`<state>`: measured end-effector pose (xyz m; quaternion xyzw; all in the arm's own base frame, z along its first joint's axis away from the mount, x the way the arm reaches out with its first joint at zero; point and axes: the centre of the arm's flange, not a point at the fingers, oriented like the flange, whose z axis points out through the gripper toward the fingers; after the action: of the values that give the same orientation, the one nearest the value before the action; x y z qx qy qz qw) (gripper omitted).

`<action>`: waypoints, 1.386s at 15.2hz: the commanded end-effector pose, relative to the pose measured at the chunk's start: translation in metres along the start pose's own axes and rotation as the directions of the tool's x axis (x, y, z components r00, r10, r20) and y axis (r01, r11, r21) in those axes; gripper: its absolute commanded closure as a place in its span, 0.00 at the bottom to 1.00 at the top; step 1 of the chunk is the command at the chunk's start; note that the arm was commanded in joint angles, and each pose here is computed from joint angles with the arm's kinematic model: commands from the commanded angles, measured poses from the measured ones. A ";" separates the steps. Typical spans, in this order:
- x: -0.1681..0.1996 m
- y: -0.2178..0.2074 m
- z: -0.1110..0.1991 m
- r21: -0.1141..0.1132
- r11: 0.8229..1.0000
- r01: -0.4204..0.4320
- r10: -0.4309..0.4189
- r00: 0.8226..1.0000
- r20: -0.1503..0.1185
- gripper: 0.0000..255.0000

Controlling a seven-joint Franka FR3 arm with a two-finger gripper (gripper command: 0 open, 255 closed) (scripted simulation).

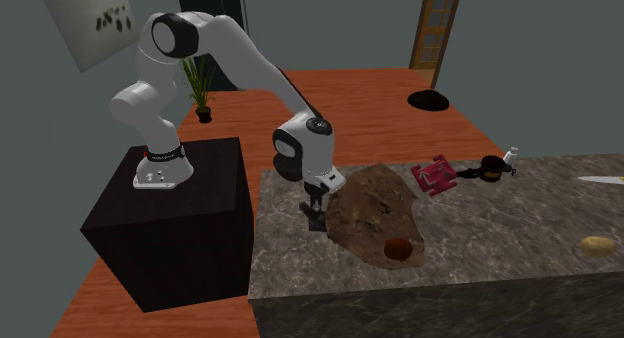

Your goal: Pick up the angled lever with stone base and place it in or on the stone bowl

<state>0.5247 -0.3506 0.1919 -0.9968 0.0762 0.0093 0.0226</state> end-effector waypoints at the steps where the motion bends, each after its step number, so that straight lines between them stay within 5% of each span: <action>1: -0.001 0.000 -0.011 -0.001 1.000 -0.001 0.001 1.000 -0.001 1.00; 21: -0.003 -0.005 -0.117 -0.001 1.000 -0.001 0.001 1.000 -0.001 1.00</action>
<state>0.5239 -0.3509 0.3022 -0.9968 0.0765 0.0094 0.0224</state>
